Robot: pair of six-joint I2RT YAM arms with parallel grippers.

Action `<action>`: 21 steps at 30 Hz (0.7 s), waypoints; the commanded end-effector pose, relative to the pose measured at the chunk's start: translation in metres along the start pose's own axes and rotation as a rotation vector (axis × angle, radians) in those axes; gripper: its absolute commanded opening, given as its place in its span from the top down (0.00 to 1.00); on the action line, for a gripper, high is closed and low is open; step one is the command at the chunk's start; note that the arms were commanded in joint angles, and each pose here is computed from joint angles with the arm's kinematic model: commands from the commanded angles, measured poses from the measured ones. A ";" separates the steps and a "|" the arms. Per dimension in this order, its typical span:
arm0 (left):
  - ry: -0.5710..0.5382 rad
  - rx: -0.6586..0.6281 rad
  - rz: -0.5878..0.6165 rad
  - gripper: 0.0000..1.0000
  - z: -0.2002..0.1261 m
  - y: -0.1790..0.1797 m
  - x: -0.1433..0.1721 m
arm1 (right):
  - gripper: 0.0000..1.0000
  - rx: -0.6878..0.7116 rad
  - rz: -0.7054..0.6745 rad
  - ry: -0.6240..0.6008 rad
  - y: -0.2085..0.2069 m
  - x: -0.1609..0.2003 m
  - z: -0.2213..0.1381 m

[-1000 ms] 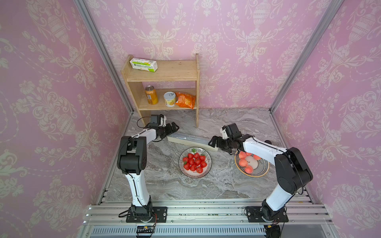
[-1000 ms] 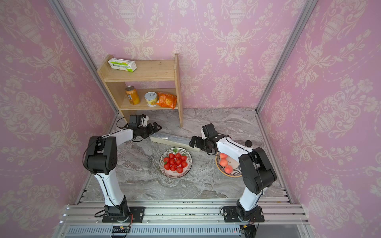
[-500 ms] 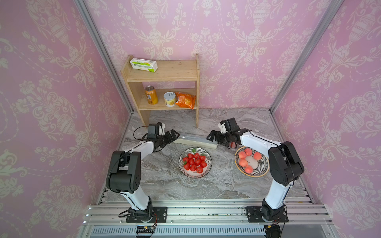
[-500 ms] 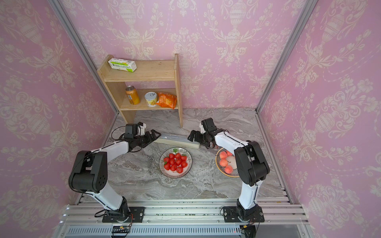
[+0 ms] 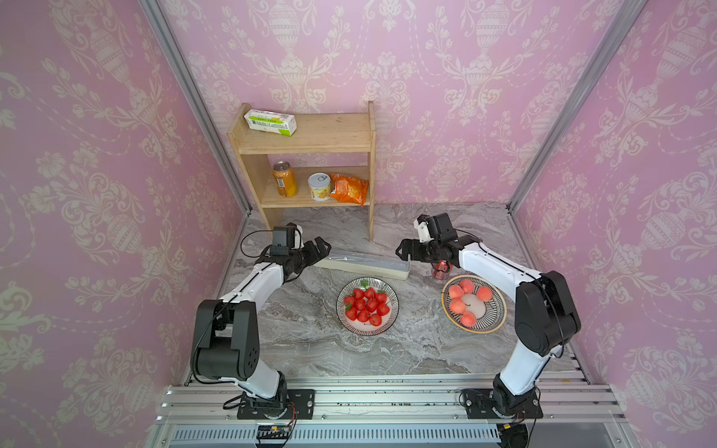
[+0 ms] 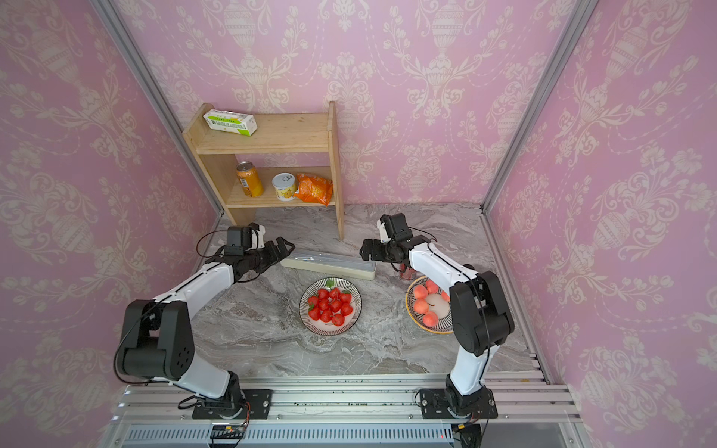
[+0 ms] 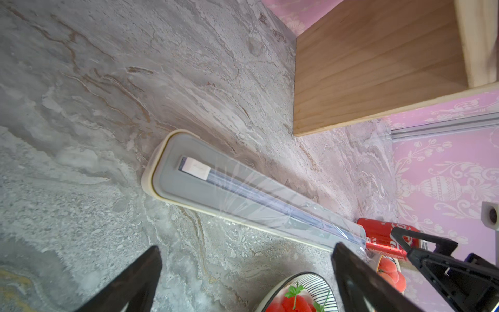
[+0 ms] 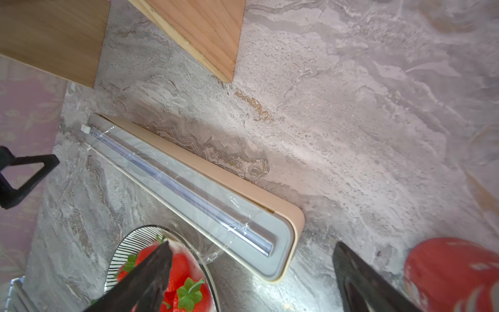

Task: Wrap the plate with plastic wrap
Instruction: Adjust the plastic wrap cutting box at the center of the board.

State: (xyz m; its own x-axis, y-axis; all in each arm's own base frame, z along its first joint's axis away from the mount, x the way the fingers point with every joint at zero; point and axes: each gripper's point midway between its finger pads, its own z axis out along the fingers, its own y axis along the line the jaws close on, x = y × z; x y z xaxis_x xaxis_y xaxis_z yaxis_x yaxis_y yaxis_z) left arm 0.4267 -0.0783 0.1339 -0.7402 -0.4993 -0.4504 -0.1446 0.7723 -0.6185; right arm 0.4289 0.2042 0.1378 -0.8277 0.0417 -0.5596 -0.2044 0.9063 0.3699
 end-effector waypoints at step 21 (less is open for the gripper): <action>0.088 -0.021 -0.154 0.53 0.043 0.017 -0.008 | 0.13 0.059 -0.184 -0.021 -0.005 0.006 -0.023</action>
State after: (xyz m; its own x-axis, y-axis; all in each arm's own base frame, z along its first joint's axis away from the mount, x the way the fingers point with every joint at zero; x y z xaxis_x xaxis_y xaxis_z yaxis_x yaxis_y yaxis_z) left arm 0.4527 -0.0774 0.0976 -0.7603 -0.5727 -0.3065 -0.2751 0.7113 -0.6469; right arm 0.4138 0.1918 0.1455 -0.7826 -0.1154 -0.6117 -0.3183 0.9187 0.2339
